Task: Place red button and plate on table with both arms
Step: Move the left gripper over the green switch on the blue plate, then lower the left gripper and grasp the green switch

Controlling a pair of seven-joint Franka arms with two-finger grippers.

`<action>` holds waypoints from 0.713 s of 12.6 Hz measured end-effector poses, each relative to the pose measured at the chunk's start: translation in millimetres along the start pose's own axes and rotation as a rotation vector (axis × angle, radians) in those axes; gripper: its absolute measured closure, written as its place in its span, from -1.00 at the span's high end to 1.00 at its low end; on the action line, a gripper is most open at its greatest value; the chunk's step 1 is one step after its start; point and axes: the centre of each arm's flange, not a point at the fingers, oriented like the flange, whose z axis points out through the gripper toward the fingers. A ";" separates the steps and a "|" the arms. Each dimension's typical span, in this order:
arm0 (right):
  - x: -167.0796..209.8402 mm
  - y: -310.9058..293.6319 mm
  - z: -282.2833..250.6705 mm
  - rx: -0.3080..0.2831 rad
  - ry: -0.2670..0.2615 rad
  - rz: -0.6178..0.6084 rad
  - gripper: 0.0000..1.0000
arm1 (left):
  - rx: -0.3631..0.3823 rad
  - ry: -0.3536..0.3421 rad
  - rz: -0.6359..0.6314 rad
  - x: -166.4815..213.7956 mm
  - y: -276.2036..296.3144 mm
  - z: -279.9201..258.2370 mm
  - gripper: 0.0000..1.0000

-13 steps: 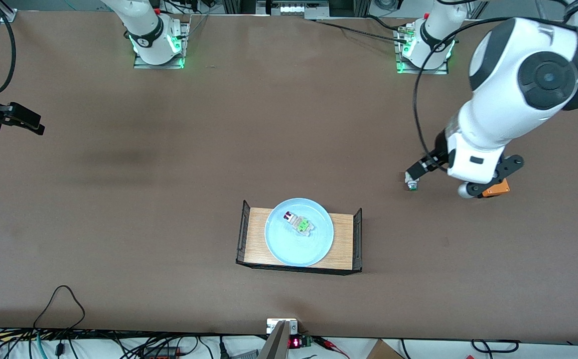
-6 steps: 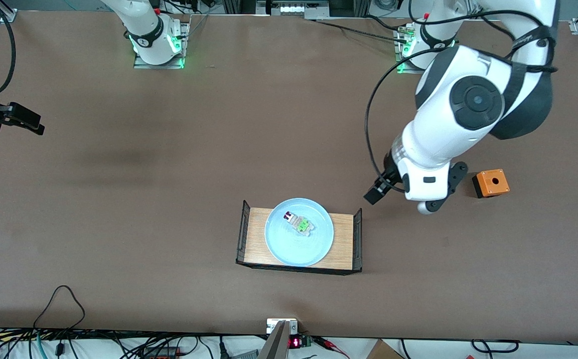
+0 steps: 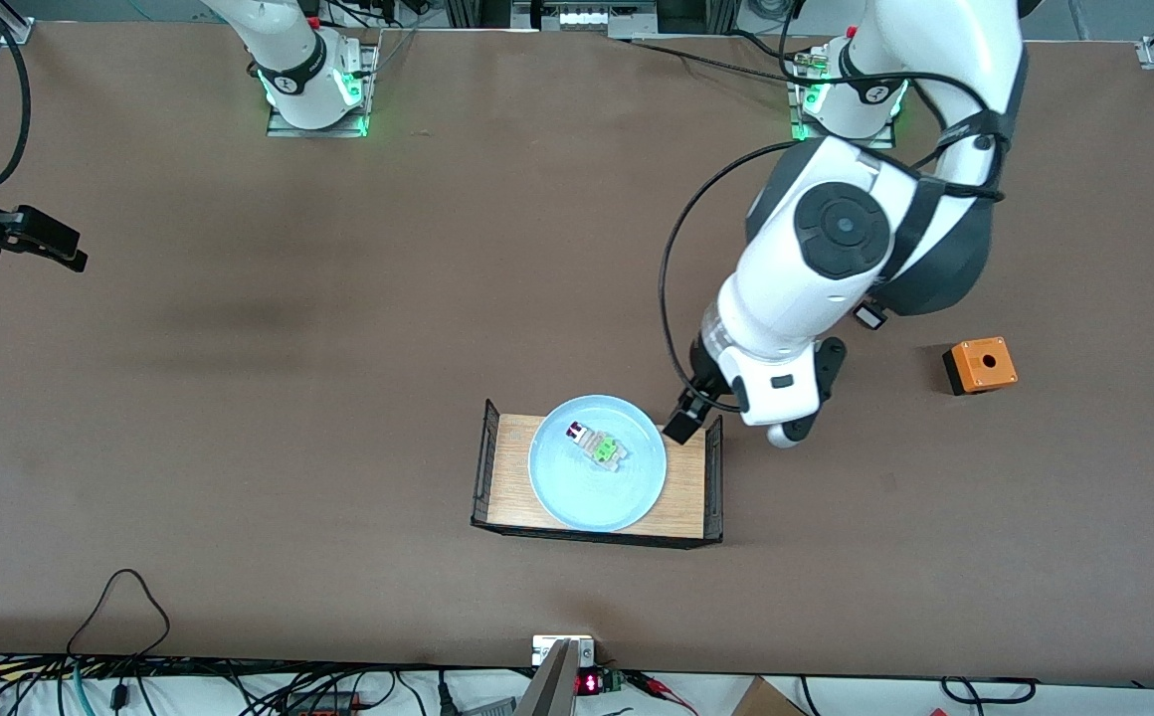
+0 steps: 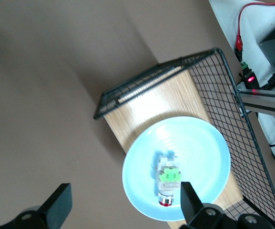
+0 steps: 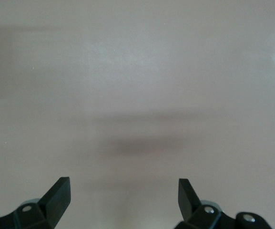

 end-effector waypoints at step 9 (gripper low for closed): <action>0.7 0.7 -0.6 0.000 0.007 0.001 1.00 | -0.032 0.147 0.059 -72.3 14.0 94.1 1.00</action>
